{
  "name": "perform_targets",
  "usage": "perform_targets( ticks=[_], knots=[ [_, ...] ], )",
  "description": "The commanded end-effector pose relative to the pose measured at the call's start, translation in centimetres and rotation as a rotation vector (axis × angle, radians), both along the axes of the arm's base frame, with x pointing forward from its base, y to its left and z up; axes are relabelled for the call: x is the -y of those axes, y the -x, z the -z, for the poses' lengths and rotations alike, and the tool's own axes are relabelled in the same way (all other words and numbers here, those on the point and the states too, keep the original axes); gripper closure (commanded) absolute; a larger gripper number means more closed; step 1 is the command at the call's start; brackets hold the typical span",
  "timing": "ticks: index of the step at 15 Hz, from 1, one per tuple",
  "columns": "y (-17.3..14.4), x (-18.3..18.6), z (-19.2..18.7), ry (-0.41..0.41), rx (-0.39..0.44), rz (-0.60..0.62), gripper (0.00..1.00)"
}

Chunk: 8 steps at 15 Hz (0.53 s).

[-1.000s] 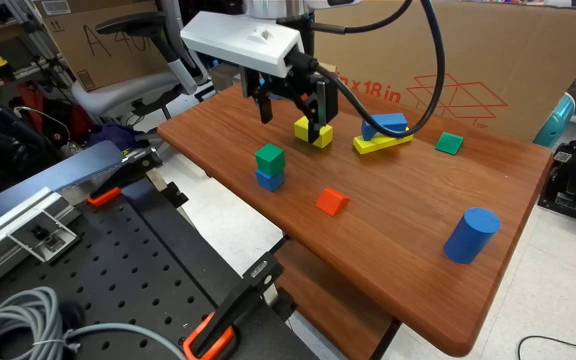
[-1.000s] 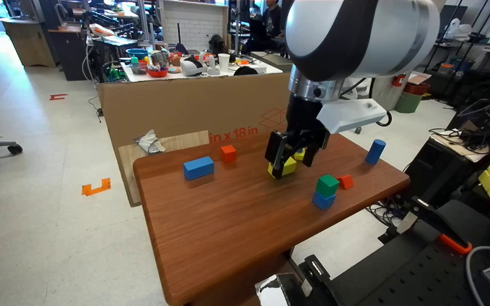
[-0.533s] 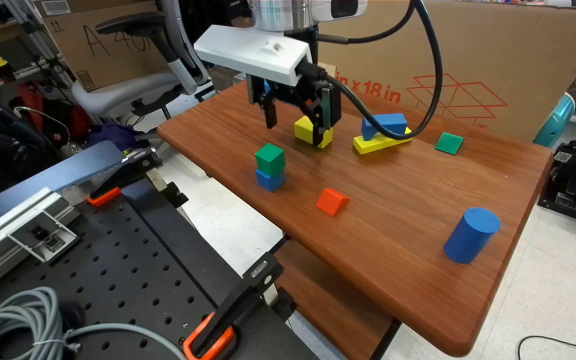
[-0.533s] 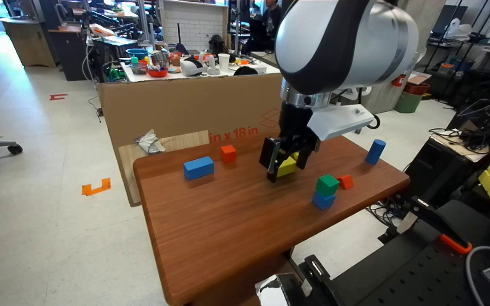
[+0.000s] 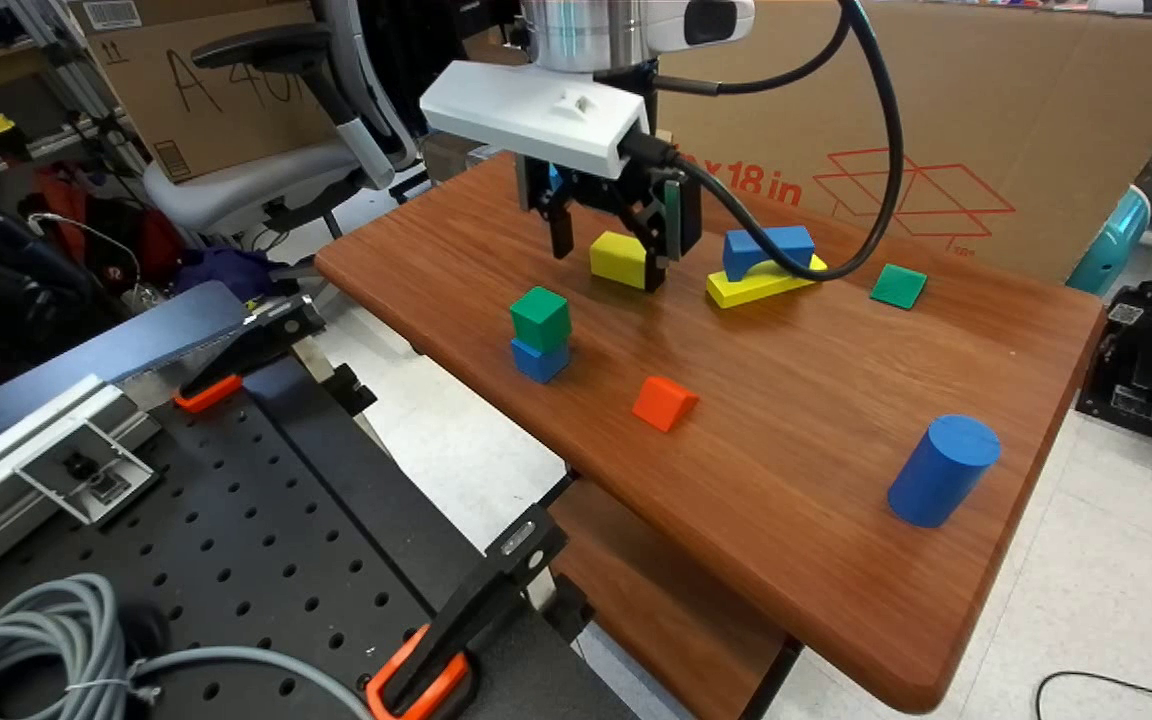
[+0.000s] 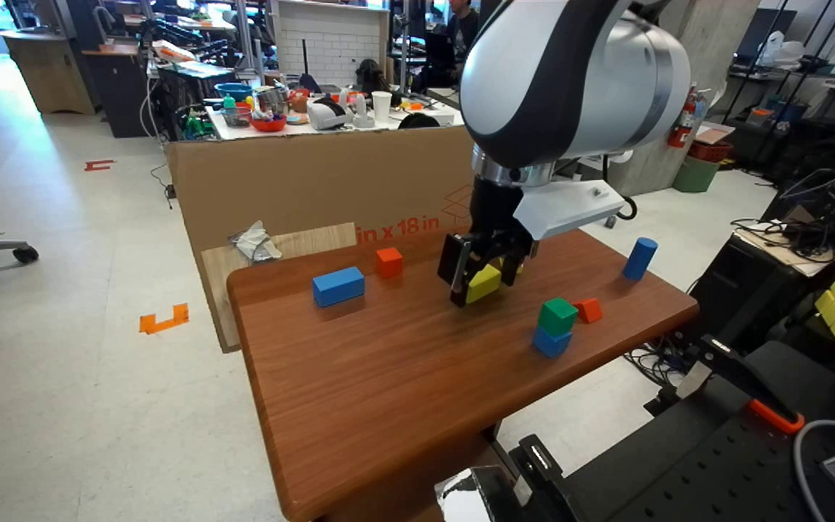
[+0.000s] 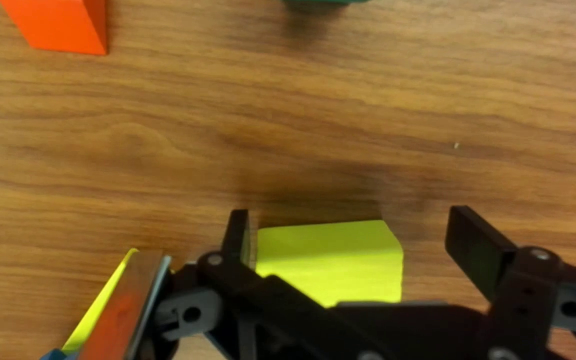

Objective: Move the yellow block forward

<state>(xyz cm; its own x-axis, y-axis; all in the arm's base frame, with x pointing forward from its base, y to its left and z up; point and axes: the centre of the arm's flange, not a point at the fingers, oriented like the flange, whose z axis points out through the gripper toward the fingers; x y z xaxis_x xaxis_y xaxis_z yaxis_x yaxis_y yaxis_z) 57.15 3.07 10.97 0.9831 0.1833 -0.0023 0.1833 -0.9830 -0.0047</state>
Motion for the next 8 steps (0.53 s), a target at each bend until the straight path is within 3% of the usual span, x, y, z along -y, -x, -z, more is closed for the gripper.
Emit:
perform_targets(
  ticks=[1,7,8],
  knots=[
    [-1.14,-0.44,0.55,0.031,0.008,-0.011,0.00],
    [-1.85,-0.94,-0.06,0.059,0.043,-0.067,0.00],
    [-1.91,-1.05,-0.06,0.057,0.039,-0.081,0.25]
  ],
)
